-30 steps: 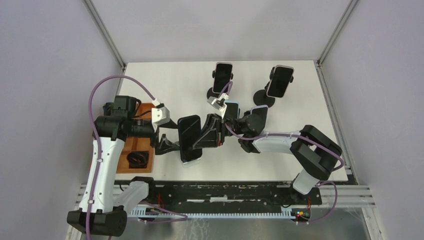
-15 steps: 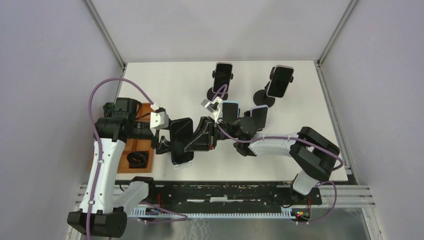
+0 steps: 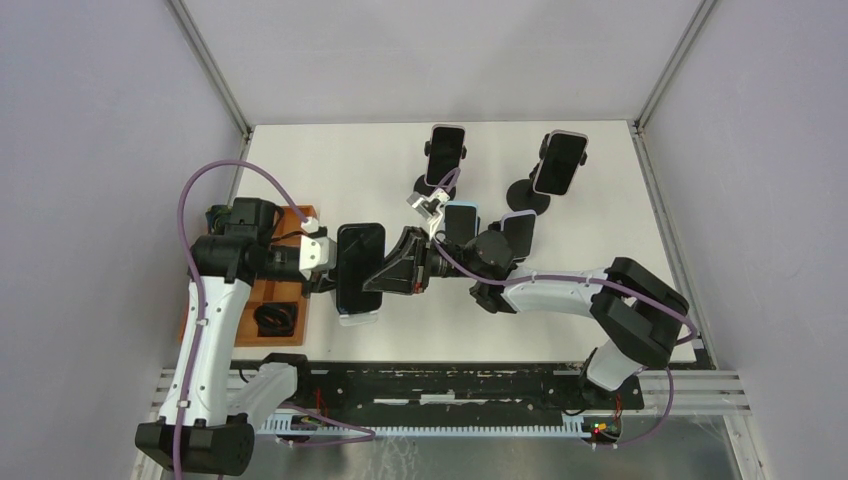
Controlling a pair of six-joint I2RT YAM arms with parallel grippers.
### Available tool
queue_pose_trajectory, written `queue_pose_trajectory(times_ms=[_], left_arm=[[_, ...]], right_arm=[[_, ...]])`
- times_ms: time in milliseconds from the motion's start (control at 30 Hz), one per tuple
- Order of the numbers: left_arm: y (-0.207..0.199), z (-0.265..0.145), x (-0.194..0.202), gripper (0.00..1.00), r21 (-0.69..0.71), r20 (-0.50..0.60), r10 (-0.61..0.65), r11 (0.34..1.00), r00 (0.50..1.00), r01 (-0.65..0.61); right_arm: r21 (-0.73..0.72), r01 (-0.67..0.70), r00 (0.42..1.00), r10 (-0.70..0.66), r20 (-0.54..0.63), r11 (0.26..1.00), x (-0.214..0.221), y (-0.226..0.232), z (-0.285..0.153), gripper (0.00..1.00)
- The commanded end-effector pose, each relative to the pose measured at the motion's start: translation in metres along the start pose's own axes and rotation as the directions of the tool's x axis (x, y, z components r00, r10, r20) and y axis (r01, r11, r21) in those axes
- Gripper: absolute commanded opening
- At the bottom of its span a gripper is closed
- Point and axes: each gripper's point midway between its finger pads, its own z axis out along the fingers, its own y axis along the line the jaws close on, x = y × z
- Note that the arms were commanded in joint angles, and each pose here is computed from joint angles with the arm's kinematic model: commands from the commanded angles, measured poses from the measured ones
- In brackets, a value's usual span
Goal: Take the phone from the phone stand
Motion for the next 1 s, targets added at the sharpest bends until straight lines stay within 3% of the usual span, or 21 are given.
queue_pose_trajectory(times_ms=[0, 67, 233, 367, 467, 767, 967], left_arm=[[-0.002, 0.001, -0.014, 0.19, 0.032, 0.057, 0.068, 0.997, 0.996, -0.069], [-0.001, 0.001, -0.015, 0.13, 0.043, 0.061, 0.060, 0.997, 0.996, -0.062], [0.000, 0.001, -0.018, 0.03, 0.044, 0.071, 0.069, 0.996, 0.995, -0.072], [-0.002, 0.002, -0.019, 0.02, 0.048, 0.070, 0.059, 0.997, 0.996, -0.062], [-0.006, 0.004, -0.018, 0.02, 0.066, 0.063, 0.048, 0.996, 0.997, -0.052], [-0.021, 0.010, -0.029, 0.02, 0.127, 0.094, 0.017, 0.992, 0.995, -0.029], [-0.023, 0.010, -0.027, 0.02, 0.131, 0.093, 0.014, 0.991, 0.996, -0.026]], right_arm=[[0.025, 0.083, 0.988, -0.086, 0.127, 0.996, -0.036, 0.013, 0.007, 0.02], [0.065, 0.071, 0.988, -0.079, 0.135, 0.995, -0.036, 0.006, 0.006, 0.06], [0.171, 0.093, 0.985, -0.115, 0.126, 0.981, -0.040, -0.011, 0.004, 0.27], [0.303, 0.126, 0.983, -0.160, 0.093, 0.945, -0.042, -0.032, -0.001, 0.53], [0.391, 0.151, 0.975, -0.201, 0.090, 0.908, -0.049, -0.046, -0.008, 0.65], [0.479, 0.154, 0.963, -0.239, 0.122, 0.864, -0.065, -0.056, -0.017, 0.65], [0.465, 0.180, 0.945, -0.283, 0.163, 0.867, -0.086, -0.041, -0.018, 0.49]])
